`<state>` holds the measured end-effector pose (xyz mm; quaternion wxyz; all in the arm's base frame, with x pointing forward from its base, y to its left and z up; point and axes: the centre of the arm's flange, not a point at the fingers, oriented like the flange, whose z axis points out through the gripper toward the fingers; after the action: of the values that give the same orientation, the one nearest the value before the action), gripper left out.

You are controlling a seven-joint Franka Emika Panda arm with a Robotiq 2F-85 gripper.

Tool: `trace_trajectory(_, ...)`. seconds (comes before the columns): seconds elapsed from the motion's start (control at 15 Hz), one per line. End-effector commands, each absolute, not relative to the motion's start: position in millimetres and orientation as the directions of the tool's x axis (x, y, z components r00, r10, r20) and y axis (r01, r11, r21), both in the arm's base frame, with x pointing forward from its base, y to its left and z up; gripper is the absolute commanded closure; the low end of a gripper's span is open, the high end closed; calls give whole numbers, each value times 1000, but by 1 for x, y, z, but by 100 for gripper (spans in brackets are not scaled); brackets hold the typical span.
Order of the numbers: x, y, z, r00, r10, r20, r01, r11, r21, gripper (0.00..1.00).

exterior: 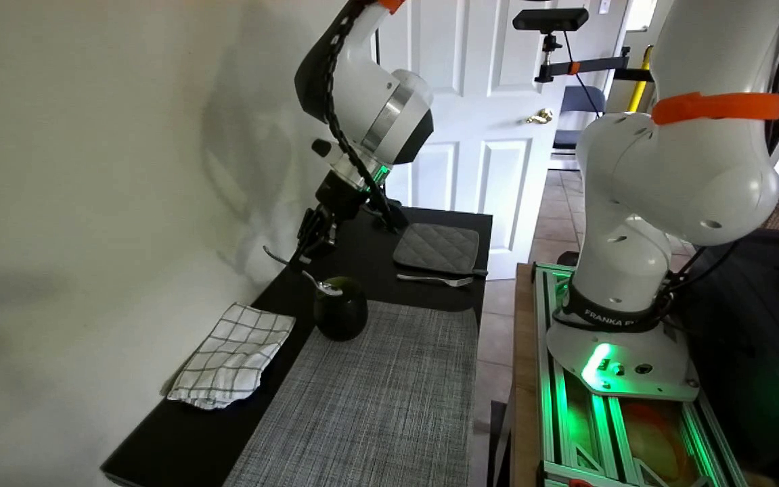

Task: Put the spoon inside the mug

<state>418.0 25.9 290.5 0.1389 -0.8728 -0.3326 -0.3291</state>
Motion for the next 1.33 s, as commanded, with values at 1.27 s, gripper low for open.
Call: trace_trajectory(1.27,426,21,244,594,517,617,669,-743,-21,98)
